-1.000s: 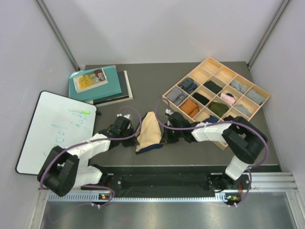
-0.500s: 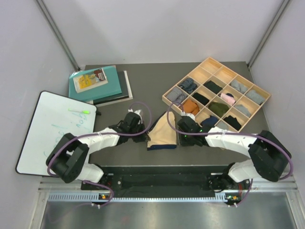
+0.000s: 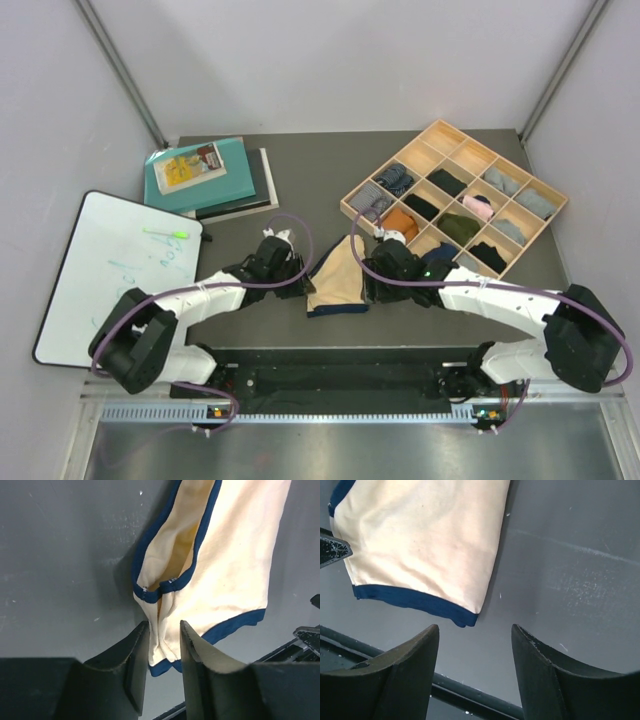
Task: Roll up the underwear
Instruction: Move the underwear to the center of the board, then fold the underwear at the center of the board.
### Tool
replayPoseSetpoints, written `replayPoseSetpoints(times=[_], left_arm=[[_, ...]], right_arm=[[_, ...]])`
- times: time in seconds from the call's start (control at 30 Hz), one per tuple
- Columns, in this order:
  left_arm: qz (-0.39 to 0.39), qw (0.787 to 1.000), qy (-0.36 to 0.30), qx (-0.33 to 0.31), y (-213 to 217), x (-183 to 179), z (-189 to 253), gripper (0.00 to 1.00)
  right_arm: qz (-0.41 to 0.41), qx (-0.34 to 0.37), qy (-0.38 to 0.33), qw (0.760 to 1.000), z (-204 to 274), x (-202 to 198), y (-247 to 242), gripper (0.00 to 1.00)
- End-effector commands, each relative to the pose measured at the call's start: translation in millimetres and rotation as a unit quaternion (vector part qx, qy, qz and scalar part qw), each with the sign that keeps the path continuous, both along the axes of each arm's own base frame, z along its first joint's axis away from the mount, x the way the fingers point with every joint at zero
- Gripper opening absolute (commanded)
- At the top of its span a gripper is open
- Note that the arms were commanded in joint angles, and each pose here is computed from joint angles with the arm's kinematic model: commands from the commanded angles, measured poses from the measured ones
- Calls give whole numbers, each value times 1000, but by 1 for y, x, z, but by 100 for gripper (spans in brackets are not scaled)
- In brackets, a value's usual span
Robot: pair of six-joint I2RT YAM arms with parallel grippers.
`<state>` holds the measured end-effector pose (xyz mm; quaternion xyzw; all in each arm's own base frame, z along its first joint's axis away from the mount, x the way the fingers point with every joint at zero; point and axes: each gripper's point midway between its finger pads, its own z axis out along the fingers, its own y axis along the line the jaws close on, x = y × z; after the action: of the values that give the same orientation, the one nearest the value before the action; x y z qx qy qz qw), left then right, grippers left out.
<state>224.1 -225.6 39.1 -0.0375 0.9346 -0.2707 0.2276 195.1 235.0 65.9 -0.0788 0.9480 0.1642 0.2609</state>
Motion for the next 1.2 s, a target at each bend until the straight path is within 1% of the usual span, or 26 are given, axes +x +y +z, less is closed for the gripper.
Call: replayPoseSetpoints(times=[0.0, 0.2, 0.4, 0.43, 0.47, 0.5, 0.53, 0.67, 0.73, 0.97, 1.17], left_arm=[[10, 1000, -10, 6, 3, 4, 5, 37], [8, 1000, 11, 7, 2, -1, -8, 33], [14, 999, 33, 15, 6, -7, -19, 24], [14, 999, 31, 13, 5, -6, -19, 21], [11, 999, 34, 9, 3, -8, -19, 10], [11, 999, 33, 6, 2, -8, -17, 4], [8, 999, 32, 2, 1, -7, -15, 0], [11, 1000, 15, 6, 4, -4, 5, 0], [9, 1000, 2, 4, 4, -1, 18, 0], [-23, 1000, 12, 6, -3, -3, 34, 0], [-43, 998, 12, -32, -25, 2, 54, 0]], right_arm=[[17, 43, -23, 999, 23, 5, 19, 60], [7, 40, -24, 999, 17, 10, 21, 57], [-6, 36, -21, 999, 0, 15, 24, 50], [-5, 37, -20, 999, -3, 16, 26, 50], [-1, 41, -18, 999, -7, 17, 30, 49], [1, 39, -17, 999, -10, 18, 31, 46], [3, 40, -17, 999, -12, 18, 33, 45], [21, 47, -15, 999, -18, 22, 45, 38], [32, 43, -3, 999, -25, 20, 49, 34], [40, 21, 31, 998, -52, 14, 51, 30], [33, 14, 49, 998, -64, 8, 51, 28]])
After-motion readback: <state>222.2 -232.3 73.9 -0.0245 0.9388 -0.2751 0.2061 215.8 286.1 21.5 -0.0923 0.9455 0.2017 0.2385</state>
